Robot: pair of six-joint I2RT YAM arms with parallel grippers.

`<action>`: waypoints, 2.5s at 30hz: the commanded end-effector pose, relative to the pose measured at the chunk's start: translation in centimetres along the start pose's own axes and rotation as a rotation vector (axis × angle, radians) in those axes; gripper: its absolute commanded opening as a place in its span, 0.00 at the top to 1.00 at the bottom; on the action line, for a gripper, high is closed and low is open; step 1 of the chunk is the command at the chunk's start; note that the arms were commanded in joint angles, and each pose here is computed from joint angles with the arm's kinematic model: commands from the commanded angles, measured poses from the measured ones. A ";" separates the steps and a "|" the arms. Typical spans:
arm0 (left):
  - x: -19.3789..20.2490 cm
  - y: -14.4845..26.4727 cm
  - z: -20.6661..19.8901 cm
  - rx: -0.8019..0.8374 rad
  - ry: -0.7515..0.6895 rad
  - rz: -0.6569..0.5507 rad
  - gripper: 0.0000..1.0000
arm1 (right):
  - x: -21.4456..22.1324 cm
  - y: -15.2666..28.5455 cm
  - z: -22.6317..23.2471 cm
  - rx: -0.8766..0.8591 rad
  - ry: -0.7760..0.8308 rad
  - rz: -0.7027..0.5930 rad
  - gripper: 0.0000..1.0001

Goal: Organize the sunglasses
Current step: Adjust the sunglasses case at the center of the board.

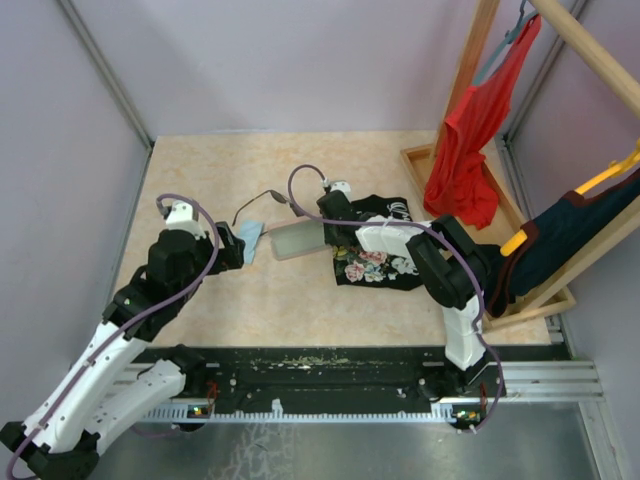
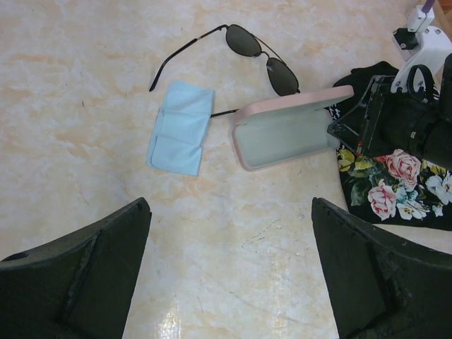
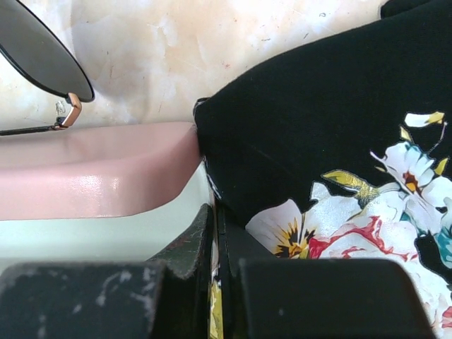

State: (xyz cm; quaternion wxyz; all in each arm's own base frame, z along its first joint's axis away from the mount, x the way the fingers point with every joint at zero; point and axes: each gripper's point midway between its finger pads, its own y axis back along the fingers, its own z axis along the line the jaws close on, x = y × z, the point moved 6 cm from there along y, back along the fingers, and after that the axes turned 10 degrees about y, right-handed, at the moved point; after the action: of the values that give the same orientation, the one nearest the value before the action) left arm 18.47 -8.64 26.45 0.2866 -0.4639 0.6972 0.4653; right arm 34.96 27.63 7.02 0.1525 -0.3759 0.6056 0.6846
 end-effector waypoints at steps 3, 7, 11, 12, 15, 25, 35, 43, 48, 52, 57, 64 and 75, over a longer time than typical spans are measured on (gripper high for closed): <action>0.6 -0.2 0.4 -0.027 0.031 0.009 0.00 | -2.0 1.7 0.0 -0.028 -0.034 -0.060 0.92; 0.8 -0.3 0.4 -0.026 0.040 0.017 0.00 | -2.5 2.4 0.2 -0.061 -0.055 -0.080 0.90; 0.9 -0.4 0.3 -0.022 0.040 0.026 0.00 | -2.2 1.9 0.2 -0.045 -0.053 -0.060 0.94; 0.9 -0.4 0.3 -0.020 0.040 0.027 0.00 | -2.2 1.7 0.2 -0.039 -0.054 -0.055 0.96; 1.0 -0.4 0.3 -0.021 0.042 0.026 0.00 | -1.9 1.3 0.2 -0.028 -0.060 -0.039 1.00; 1.9 -0.9 0.5 -0.033 0.051 0.053 0.00 | -2.1 1.1 0.4 0.007 -0.176 -0.047 1.00; 2.3 -1.3 0.7 -0.053 0.049 0.065 0.00 | -2.7 0.6 1.8 -0.015 -0.193 -0.059 1.00; 2.9 -1.7 1.0 -0.076 0.057 0.076 0.00 | -4.4 2.5 1.7 -0.045 -0.170 -0.120 0.76; 3.4 -2.2 1.1 -0.088 0.065 0.090 0.00 | -5.1 4.8 1.3 -0.077 -0.150 -0.163 0.71; 3.8 -2.8 1.0 -0.095 0.063 0.097 0.00 | -4.8 7.1 0.9 -0.129 -0.082 -0.196 0.68; 4.6 -4.6 0.9 -0.123 0.048 0.120 0.01 | -4.1 10.8 0.1 -0.206 -0.039 -0.282 0.62; 6.2 -8.1 1.0 -0.208 0.023 0.157 0.14 | -0.6 14.6 -1.1 -0.275 -0.031 -0.281 0.61; 7.3 -14.1 3.0 -0.346 -0.067 0.176 0.28 | 4.2 19.6 -3.1 -0.309 -0.144 -0.245 0.36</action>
State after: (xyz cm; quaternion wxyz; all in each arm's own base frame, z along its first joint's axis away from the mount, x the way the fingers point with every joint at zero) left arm 25.75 -10.35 13.19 0.1629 -0.4088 0.6443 0.6255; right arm 21.47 20.04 16.30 0.1931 -0.4265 0.4540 0.7581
